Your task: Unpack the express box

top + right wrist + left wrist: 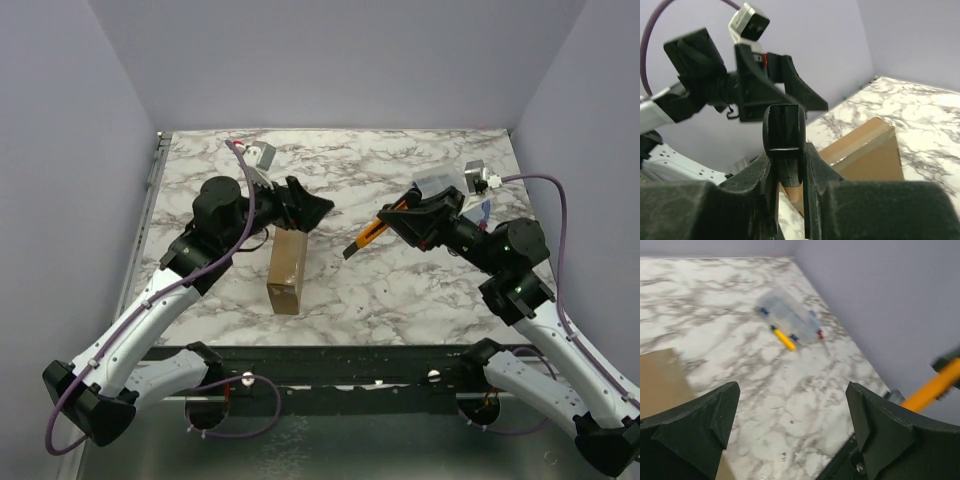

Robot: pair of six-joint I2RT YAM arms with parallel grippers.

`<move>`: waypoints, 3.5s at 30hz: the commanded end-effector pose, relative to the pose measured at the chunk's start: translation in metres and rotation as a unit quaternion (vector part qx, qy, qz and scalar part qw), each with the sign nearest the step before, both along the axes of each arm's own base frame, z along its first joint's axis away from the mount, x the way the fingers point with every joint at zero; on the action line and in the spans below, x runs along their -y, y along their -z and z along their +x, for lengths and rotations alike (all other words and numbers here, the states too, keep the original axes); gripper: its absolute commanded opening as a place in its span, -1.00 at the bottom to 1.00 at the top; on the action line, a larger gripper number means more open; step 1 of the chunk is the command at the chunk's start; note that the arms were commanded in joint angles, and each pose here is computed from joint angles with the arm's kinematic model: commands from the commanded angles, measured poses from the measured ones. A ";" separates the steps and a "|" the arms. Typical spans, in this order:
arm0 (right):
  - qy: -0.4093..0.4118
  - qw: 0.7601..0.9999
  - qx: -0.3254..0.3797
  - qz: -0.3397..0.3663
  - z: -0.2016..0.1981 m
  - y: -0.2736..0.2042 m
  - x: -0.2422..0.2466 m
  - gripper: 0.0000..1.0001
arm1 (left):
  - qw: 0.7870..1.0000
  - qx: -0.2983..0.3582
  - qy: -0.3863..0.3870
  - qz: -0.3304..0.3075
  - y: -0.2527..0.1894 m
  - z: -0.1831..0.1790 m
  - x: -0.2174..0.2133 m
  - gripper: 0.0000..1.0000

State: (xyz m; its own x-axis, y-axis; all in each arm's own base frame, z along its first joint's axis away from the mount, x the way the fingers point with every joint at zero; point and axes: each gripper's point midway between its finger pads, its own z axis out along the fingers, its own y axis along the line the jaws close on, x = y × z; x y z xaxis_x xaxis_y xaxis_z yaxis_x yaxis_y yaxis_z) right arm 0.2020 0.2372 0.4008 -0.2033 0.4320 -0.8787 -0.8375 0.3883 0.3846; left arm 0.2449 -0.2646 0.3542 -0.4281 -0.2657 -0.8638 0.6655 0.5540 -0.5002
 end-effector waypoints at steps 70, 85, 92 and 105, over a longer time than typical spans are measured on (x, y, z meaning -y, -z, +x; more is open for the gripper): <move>-0.132 0.954 0.227 -0.143 -0.053 0.030 -0.179 -0.99 | 0.939 -0.096 -0.136 0.300 0.167 0.085 -0.065 0.54; -0.124 0.952 0.224 -0.171 -0.055 0.045 -0.184 -0.99 | 0.939 -0.096 -0.135 0.300 0.167 0.085 -0.064 0.51; -0.129 0.951 0.226 -0.165 -0.062 0.041 -0.185 -0.99 | 0.939 -0.095 -0.134 0.300 0.167 0.086 -0.064 0.49; -0.110 0.949 0.227 -0.187 -0.054 0.052 -0.188 -0.99 | 0.940 -0.095 -0.133 0.300 0.167 0.085 -0.064 0.48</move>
